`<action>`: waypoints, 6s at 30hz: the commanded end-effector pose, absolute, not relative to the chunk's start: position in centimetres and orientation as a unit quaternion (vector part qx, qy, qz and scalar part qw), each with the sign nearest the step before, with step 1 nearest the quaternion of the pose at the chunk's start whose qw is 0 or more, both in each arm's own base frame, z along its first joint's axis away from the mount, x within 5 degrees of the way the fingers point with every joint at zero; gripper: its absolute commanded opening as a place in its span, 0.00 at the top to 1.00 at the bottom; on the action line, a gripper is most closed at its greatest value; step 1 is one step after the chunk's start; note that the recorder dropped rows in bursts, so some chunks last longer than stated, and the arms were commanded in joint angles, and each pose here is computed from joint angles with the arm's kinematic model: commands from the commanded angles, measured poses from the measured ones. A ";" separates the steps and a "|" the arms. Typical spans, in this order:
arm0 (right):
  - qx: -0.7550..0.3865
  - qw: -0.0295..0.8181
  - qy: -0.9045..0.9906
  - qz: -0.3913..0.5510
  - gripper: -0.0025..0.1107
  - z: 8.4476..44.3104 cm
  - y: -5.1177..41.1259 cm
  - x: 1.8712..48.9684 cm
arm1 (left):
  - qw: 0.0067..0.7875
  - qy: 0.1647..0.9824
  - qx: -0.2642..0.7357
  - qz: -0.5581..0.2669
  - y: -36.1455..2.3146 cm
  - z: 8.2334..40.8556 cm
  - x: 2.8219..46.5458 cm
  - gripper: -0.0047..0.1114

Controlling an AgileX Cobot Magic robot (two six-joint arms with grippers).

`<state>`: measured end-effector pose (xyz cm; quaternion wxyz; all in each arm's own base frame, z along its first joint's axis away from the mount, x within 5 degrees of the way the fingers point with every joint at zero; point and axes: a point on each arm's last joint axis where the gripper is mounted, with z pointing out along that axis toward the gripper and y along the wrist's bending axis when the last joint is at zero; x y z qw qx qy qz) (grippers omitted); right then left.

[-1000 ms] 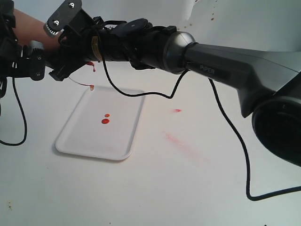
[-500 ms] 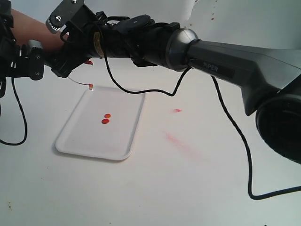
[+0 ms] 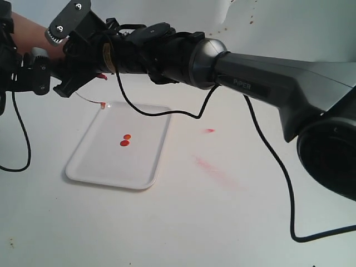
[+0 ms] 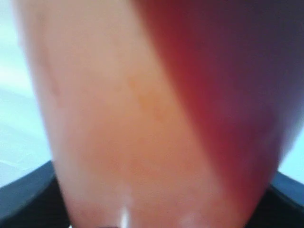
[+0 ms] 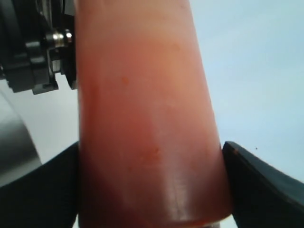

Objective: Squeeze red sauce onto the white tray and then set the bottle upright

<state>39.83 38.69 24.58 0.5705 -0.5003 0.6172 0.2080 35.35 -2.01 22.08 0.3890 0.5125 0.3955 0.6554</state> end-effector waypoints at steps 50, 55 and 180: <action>-0.476 0.565 0.587 0.331 0.07 33.1 33.9 39.2 | 0.406 0.386 0.499 0.662 -2.4 22.9 35.4 0.96; -0.480 0.535 0.582 0.381 0.27 34.7 30.6 39.7 | 0.405 0.387 0.500 0.660 -2.4 22.8 35.4 0.96; -0.408 0.560 0.672 0.260 0.43 27.6 22.1 28.6 | 0.559 0.659 0.376 -0.335 -17.5 18.8 28.4 0.96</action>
